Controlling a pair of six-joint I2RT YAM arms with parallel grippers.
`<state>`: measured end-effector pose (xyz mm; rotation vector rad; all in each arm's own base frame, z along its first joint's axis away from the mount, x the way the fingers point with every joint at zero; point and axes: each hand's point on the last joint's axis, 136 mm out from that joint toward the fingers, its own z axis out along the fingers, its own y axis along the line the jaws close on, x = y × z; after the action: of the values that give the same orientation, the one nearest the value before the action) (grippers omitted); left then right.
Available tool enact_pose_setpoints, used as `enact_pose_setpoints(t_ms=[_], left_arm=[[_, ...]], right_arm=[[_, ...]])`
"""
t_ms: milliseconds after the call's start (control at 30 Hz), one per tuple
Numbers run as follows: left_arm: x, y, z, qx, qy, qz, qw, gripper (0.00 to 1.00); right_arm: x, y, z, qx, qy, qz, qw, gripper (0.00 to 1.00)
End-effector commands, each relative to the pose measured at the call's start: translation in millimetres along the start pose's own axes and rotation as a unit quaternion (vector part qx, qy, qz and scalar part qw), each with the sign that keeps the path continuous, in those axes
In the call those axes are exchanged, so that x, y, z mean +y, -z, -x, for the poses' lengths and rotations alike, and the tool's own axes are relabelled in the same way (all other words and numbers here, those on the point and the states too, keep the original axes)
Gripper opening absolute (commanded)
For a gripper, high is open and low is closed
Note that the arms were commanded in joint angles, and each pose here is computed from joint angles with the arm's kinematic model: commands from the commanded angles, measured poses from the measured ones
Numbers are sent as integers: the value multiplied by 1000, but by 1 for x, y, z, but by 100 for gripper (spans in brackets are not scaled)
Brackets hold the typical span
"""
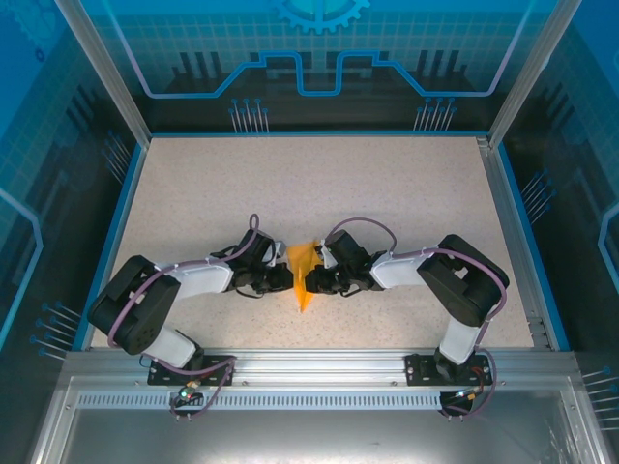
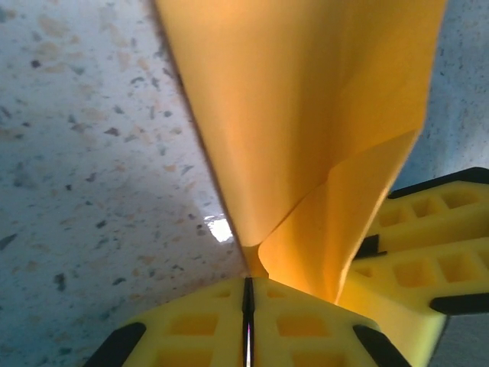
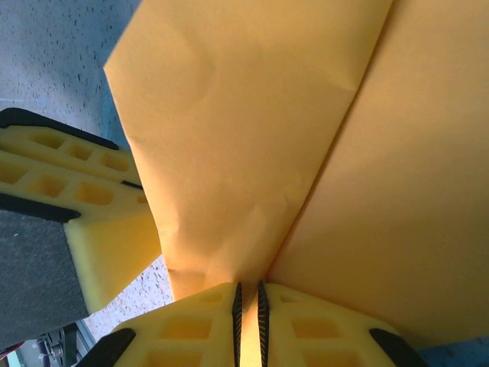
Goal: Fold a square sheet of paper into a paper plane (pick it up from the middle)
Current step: Fourth fold the wing at the center of the table.
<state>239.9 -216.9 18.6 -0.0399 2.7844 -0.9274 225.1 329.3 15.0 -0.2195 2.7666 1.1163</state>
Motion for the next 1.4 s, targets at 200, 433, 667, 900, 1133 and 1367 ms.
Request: enact_pose_setpoints(t_ms=[200,433,667,900,1133,1367], left_arm=[[-19,7,12,-13,-9,-23,1000,10],[-16,-1,9,4,-10,-20,1000,10],[-13,-9,10,11,-12,-17,1000,10],[-14,-19,12,11,-6,-33,999,9],[-12,-22,11,12,-10,-32,999,8],[-4,-22,7,19,-22,-13,999,8]], right_arm=[[-7,-9,-9,12,0,-4,1000,16],[-8,-7,-9,11,-1,-6,1000,16],[-7,-6,-8,8,0,-4,1000,16],[-1,-4,-4,2,5,4,1000,16],[6,-1,1,-10,15,12,1000,17],[6,11,6,-27,19,2,999,20]])
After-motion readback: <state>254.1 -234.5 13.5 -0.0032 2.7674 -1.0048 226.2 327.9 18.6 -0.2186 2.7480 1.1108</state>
